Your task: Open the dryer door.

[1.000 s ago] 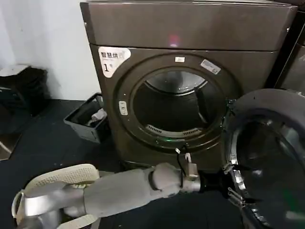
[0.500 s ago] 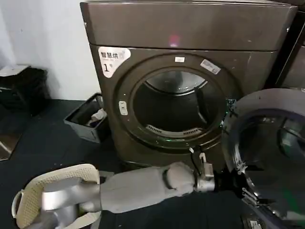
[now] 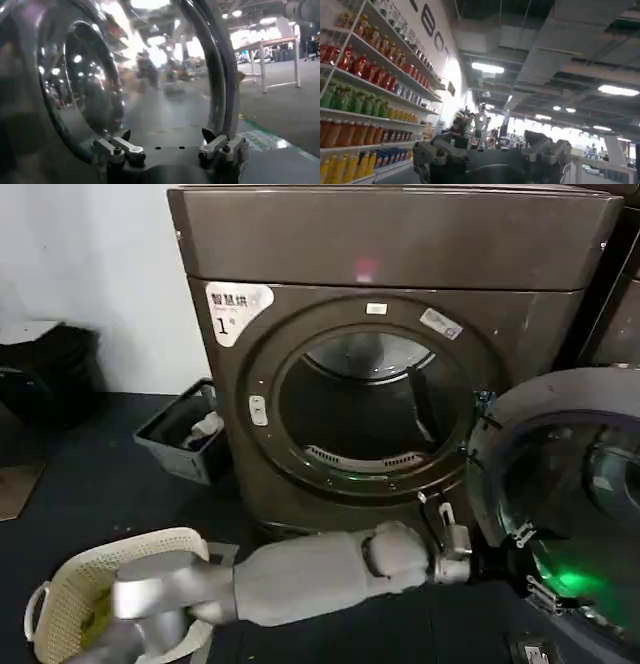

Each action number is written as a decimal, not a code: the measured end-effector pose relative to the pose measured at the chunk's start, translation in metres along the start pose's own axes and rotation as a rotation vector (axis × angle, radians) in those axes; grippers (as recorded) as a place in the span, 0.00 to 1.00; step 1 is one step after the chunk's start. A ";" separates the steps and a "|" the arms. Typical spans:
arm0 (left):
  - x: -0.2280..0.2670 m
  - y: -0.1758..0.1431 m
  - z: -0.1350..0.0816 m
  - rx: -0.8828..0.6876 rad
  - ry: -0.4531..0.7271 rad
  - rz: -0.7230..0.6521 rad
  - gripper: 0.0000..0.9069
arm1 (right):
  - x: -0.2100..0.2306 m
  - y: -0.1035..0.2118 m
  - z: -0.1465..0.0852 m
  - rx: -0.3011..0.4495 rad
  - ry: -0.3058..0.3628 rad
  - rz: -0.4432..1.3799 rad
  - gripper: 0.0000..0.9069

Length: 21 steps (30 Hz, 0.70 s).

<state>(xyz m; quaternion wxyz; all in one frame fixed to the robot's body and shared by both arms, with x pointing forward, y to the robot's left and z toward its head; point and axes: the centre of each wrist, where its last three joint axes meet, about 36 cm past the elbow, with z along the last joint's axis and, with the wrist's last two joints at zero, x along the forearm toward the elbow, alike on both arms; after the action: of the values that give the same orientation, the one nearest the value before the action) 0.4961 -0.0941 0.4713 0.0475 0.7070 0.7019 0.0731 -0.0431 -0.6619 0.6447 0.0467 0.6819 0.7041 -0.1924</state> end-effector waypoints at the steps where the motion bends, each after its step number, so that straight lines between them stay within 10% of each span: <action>1: -0.002 0.001 -0.001 -0.003 0.001 -0.001 1.00 | 0.000 0.000 0.000 0.000 0.000 -0.001 1.00; 21: -0.023 0.015 -0.004 -0.053 0.007 -0.025 1.00 | -0.001 -0.001 -0.003 0.002 -0.006 -0.007 1.00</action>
<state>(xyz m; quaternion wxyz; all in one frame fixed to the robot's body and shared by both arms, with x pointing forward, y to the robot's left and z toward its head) 0.5103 -0.1178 0.4765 0.0647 0.6963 0.7086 0.0937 -0.0432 -0.6622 0.6482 0.0473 0.6791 0.7060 -0.1954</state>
